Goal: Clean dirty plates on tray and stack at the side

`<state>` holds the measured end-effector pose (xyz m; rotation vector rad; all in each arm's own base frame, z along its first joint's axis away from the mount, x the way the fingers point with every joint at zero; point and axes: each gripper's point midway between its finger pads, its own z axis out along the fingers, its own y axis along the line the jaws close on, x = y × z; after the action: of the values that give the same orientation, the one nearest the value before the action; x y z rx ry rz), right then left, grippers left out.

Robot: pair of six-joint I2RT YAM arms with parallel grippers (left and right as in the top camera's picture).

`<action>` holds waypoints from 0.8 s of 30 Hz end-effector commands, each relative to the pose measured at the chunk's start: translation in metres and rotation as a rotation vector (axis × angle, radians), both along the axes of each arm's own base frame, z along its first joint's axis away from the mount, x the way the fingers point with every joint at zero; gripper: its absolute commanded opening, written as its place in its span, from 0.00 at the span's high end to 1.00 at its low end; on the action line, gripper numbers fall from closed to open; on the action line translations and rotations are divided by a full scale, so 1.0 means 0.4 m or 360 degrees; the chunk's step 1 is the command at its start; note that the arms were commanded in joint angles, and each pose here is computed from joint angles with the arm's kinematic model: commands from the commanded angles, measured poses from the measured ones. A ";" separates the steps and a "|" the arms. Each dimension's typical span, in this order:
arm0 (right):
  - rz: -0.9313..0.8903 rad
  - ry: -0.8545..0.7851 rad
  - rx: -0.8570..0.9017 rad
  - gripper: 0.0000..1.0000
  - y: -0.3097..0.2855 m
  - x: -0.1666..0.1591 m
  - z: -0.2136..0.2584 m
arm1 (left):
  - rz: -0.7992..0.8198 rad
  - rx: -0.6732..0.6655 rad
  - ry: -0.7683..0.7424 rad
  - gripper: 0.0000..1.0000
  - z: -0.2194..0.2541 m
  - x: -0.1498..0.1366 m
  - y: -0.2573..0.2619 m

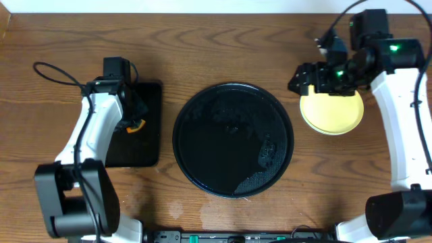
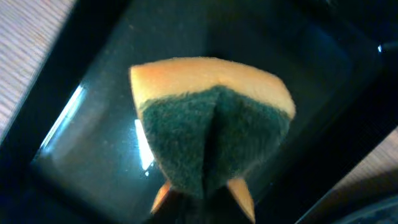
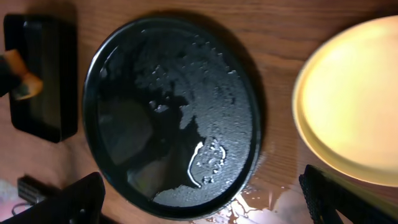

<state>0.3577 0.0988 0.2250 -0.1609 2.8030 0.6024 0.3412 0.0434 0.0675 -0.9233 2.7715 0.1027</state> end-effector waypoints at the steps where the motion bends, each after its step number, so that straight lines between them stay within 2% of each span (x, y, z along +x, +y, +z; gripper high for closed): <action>1: 0.0080 -0.0047 0.0018 0.01 0.043 -0.013 0.025 | -0.0015 -0.0034 0.0005 0.62 -0.003 -0.003 -0.007; 2: 0.0103 -0.0048 0.0019 0.01 0.056 -0.017 0.026 | -0.0015 -0.0033 0.0005 0.47 -0.003 -0.003 -0.007; 3: 0.0127 -0.0050 0.0019 0.01 0.069 -0.022 0.026 | -0.0015 -0.0033 0.0005 0.38 -0.003 -0.003 -0.007; 4: 0.0146 -0.0051 0.0020 0.01 0.080 -0.025 0.026 | -0.0015 -0.0033 0.0005 0.34 -0.003 -0.003 -0.007; 11: 0.0232 -0.0084 0.0035 0.01 0.141 -0.043 0.039 | -0.0097 -0.0011 -0.0054 0.34 0.039 0.014 -0.006; 17: 0.0259 -0.0200 0.0056 0.01 0.150 -0.080 0.106 | -0.0101 -0.0010 -0.0229 0.34 0.195 0.011 -0.010; 20: 0.0244 -0.0269 -0.0038 0.01 0.124 -0.123 0.144 | -0.0102 0.0003 -0.0372 0.33 0.284 -0.013 -0.013; 22: 0.0216 -0.0285 -0.0186 0.01 0.086 -0.168 0.156 | -0.0103 0.0011 -0.0453 0.25 0.332 -0.035 -0.014; 24: 0.0209 -0.0280 -0.0295 0.01 0.057 -0.217 0.162 | -0.0104 0.0019 -0.0532 0.21 0.371 -0.048 -0.015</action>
<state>0.2884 0.1399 0.2774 -0.4214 2.7156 0.5105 0.3265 0.0363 0.1917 -0.7845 2.5498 -0.0270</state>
